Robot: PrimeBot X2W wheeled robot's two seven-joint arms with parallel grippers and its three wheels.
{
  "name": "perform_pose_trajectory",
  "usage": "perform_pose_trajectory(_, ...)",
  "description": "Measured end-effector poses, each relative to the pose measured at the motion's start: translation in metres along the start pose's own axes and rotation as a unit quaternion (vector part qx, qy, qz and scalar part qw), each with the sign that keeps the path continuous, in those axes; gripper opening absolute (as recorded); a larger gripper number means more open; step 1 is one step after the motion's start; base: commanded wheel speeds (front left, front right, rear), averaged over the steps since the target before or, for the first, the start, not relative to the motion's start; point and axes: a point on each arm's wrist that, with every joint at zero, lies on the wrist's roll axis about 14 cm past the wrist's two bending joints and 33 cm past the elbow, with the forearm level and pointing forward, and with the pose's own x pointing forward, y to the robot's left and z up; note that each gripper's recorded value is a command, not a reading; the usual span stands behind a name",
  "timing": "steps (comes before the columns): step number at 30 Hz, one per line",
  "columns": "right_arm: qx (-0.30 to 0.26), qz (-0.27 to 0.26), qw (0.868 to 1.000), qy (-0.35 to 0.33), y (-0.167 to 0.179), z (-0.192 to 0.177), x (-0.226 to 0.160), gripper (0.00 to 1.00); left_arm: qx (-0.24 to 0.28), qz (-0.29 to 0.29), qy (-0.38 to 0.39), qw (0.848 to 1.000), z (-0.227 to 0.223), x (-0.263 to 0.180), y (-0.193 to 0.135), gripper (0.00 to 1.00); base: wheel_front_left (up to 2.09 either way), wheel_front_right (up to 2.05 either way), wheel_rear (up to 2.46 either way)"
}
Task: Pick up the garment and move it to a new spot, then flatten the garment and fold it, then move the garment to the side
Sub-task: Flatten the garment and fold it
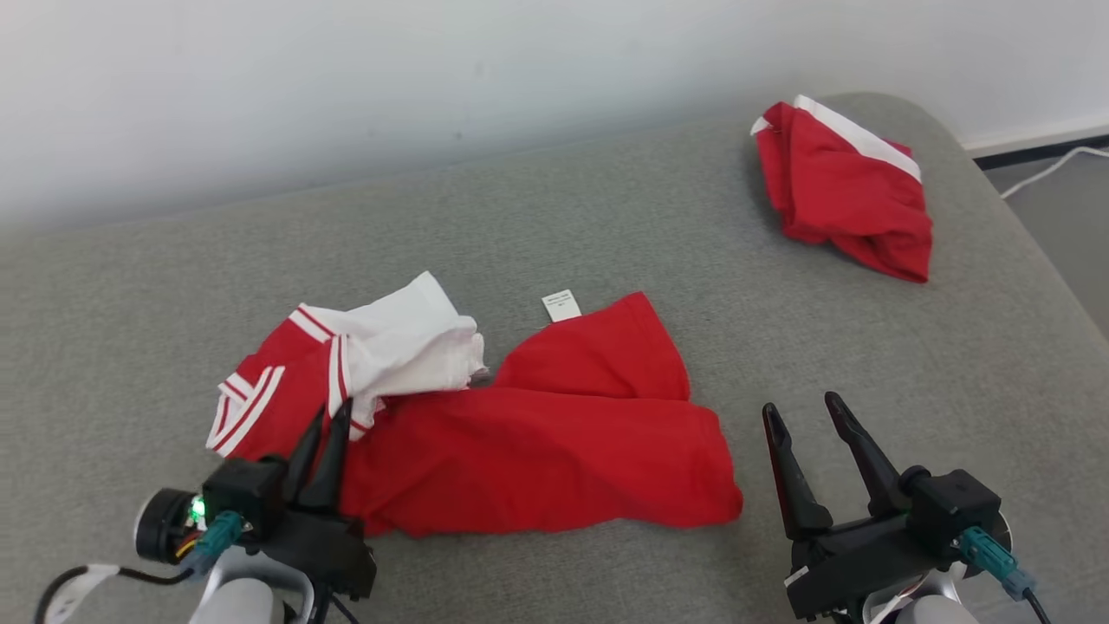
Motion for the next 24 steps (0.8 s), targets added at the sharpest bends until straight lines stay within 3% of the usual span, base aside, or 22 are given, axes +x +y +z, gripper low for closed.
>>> perform_pose_trajectory(4, 0.006, 0.021, 1.000, 0.000, 0.013, -0.002, 0.007, 1.00, -0.001, 0.029, -0.028, 0.999, 0.019, -0.012, 0.018, 0.00, 0.00, 0.00, 0.00)
perform_pose_trajectory(18, 0.021, 0.106, 0.994, 0.000, 0.066, -0.004, 0.030, 1.00, -0.026, 0.169, -0.029, 0.985, 0.023, -0.106, 0.085, 0.00, 0.00, 0.00, 0.00)
perform_pose_trajectory(19, 0.021, 0.111, 0.994, -0.001, 0.068, -0.004, 0.031, 1.00, -0.027, 0.179, -0.029, 0.983, 0.023, -0.112, 0.090, 0.02, 0.00, 0.00, 0.00)
perform_pose_trajectory(21, 0.022, 0.118, 0.993, -0.002, 0.073, -0.003, 0.032, 1.00, -0.029, 0.199, -0.029, 0.979, 0.023, -0.122, 0.100, 0.21, 0.00, 0.00, 0.00)
perform_pose_trajectory(23, 0.022, 0.122, 0.992, -0.004, 0.076, -0.002, 0.032, 1.00, -0.039, 0.217, -0.030, 0.975, 0.022, -0.131, 0.109, 0.22, 0.00, 0.00, 0.00)
perform_pose_trajectory(24, 0.023, 0.122, 0.992, -0.005, 0.076, -0.001, 0.032, 1.00, -0.040, 0.222, -0.026, 0.974, 0.020, -0.135, 0.110, 0.27, 0.00, 0.00, 0.00)
